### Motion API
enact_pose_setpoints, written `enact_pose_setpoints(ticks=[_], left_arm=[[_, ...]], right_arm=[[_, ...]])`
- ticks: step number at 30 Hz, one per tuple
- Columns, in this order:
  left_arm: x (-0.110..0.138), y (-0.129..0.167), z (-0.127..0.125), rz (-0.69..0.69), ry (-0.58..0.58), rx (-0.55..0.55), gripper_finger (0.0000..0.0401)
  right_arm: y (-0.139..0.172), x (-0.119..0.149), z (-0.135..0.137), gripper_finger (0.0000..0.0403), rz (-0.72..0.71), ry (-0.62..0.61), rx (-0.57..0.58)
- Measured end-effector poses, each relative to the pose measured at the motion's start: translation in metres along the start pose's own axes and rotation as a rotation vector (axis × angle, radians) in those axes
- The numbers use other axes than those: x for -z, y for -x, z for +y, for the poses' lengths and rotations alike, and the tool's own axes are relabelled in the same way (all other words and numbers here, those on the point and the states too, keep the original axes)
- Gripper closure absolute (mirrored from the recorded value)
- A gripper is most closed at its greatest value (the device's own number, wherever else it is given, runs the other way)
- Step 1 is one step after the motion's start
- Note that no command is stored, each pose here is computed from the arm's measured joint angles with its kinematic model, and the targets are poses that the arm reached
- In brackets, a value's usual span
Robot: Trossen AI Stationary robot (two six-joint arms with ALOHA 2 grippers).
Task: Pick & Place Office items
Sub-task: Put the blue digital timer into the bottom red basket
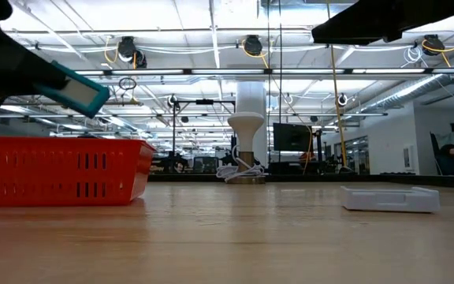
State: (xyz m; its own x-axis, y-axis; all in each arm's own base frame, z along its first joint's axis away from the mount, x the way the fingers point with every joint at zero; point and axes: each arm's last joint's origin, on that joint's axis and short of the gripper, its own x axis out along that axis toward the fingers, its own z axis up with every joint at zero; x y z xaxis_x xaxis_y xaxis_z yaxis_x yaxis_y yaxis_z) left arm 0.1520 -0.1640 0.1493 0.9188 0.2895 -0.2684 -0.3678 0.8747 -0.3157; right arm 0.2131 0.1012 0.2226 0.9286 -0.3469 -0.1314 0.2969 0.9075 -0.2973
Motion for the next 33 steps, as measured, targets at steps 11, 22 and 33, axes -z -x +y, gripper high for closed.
enact_pose_setpoints(ticks=[11,22,33], left_arm=[[0.013,0.014,0.011,-0.008,-0.027,-0.006,0.0335],[0.020,0.015,0.017,0.119,0.031,0.002,0.0332],[0.023,0.016,0.019,0.195,0.093,0.001,0.0303]], right_arm=[[0.000,0.000,0.000,0.0149,0.000,0.000,0.000],[0.000,0.000,0.000,0.0149,0.000,0.001,0.000],[0.000,0.000,0.000,0.0149,0.000,0.000,0.000]])
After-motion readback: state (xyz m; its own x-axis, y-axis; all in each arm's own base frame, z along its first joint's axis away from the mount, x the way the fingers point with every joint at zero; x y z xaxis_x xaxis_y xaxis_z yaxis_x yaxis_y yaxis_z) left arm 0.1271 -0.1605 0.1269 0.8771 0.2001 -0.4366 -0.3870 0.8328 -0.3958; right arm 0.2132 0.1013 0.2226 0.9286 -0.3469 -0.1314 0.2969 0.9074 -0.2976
